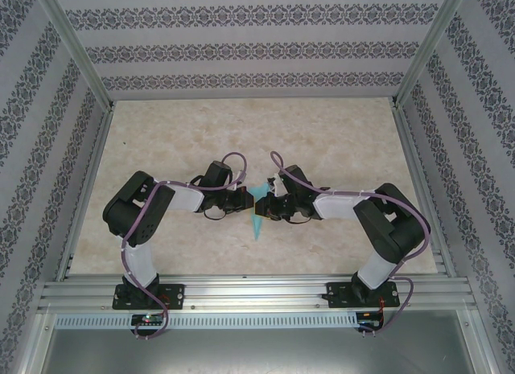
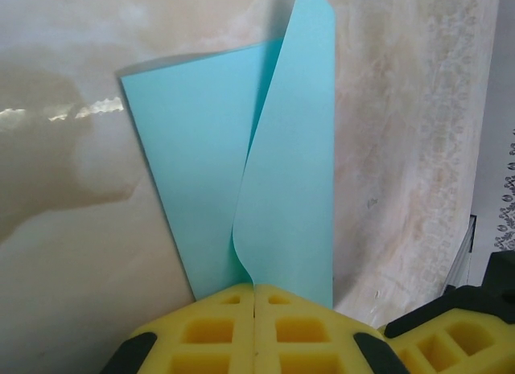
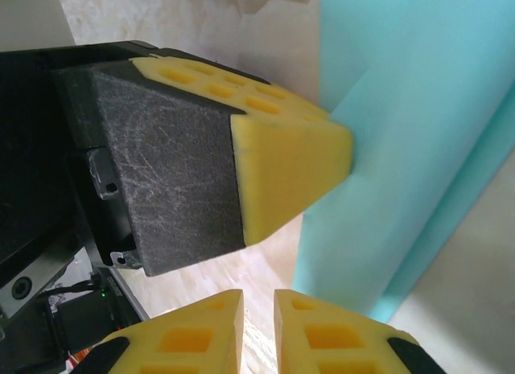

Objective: Fold a paper plane with a square sheet of paper (fold left side to right side)
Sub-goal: Fold the wing for the fifth time at the center of the table.

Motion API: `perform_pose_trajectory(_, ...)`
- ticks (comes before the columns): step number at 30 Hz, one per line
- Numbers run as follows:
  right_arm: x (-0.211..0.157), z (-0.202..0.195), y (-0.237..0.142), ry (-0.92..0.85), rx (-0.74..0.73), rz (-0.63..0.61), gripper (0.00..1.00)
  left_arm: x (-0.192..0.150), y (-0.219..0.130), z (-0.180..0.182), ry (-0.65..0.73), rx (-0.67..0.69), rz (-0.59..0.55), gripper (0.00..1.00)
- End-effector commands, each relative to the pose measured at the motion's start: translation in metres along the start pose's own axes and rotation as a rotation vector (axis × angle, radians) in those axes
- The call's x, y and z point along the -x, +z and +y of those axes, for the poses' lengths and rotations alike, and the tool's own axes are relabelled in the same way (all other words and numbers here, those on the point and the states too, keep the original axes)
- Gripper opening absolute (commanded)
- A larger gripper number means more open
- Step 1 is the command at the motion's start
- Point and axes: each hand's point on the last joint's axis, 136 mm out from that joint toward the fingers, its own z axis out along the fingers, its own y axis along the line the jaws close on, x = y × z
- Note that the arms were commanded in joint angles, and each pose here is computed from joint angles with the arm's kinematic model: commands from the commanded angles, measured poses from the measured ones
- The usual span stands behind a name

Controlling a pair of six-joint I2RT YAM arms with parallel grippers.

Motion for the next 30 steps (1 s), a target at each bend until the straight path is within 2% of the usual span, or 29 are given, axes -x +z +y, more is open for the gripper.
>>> perform_pose_trajectory(1, 0.002, 0.004, 0.005, -0.004, 0.025, -0.005, 0.18, 0.006, 0.012, 0.017, -0.008, 0.050, -0.027, 0.06)
perform_pose_trajectory(30, -0.004, -0.015, 0.022, 0.036, -0.002, -0.029, 0.18, 0.008, 0.016, 0.030, -0.042, 0.090, -0.048, 0.00)
